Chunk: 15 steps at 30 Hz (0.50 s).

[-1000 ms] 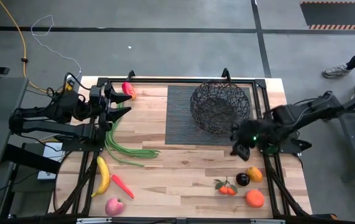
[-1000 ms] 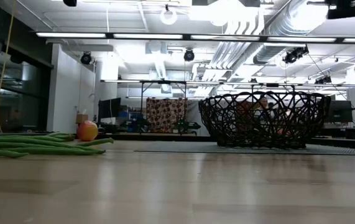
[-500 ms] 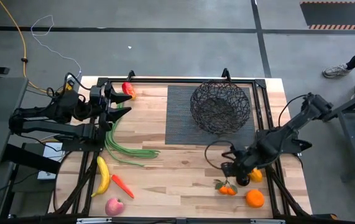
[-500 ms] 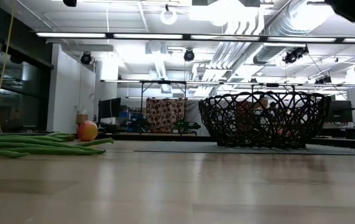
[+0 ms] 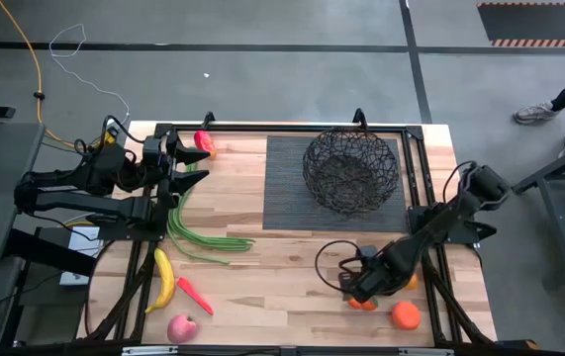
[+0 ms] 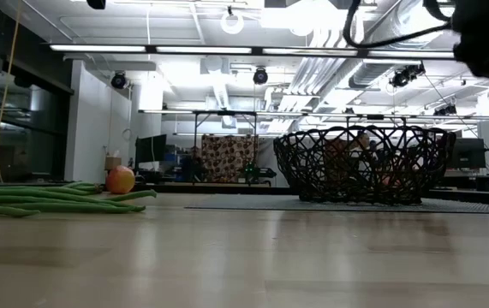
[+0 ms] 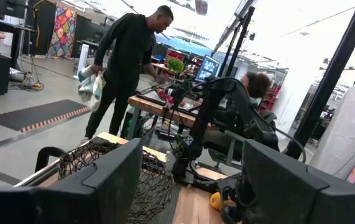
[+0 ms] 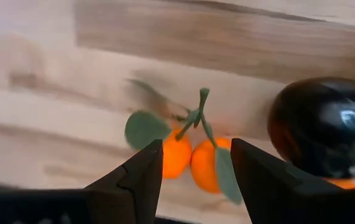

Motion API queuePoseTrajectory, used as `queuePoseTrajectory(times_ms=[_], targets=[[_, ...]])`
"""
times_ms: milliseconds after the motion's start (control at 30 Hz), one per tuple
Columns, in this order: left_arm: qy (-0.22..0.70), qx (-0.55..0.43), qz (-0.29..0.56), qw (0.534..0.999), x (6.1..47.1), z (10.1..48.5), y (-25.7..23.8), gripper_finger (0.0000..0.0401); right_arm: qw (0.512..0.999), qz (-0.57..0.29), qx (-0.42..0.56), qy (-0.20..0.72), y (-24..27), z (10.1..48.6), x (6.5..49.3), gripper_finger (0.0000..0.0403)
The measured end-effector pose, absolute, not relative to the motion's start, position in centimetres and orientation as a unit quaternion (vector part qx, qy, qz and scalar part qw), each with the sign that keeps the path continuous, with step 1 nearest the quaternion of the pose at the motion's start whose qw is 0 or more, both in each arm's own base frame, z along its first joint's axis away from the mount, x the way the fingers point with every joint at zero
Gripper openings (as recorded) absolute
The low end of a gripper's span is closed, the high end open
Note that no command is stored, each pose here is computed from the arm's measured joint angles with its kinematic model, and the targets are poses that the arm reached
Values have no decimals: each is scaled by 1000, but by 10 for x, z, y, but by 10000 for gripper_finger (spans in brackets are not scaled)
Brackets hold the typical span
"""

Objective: Build produce basket
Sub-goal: Put the tangerine into the wire basket

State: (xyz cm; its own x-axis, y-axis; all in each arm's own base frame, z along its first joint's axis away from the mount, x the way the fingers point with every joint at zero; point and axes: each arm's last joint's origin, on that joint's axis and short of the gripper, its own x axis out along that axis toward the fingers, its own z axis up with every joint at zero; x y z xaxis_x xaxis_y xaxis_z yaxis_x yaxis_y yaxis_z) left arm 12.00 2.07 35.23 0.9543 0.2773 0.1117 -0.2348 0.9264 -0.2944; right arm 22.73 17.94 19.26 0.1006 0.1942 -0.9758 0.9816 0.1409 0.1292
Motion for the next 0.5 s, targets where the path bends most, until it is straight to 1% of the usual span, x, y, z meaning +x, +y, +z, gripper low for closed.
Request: queuePoseTrajectory(times_ms=[233, 500], targets=[[-76, -140, 131, 978, 120, 352, 21, 268, 491, -429, 537, 536, 182, 173, 234, 181], [-76, -140, 131, 978, 120, 352, 21, 268, 482, -450, 535, 528, 183, 165, 236, 181]])
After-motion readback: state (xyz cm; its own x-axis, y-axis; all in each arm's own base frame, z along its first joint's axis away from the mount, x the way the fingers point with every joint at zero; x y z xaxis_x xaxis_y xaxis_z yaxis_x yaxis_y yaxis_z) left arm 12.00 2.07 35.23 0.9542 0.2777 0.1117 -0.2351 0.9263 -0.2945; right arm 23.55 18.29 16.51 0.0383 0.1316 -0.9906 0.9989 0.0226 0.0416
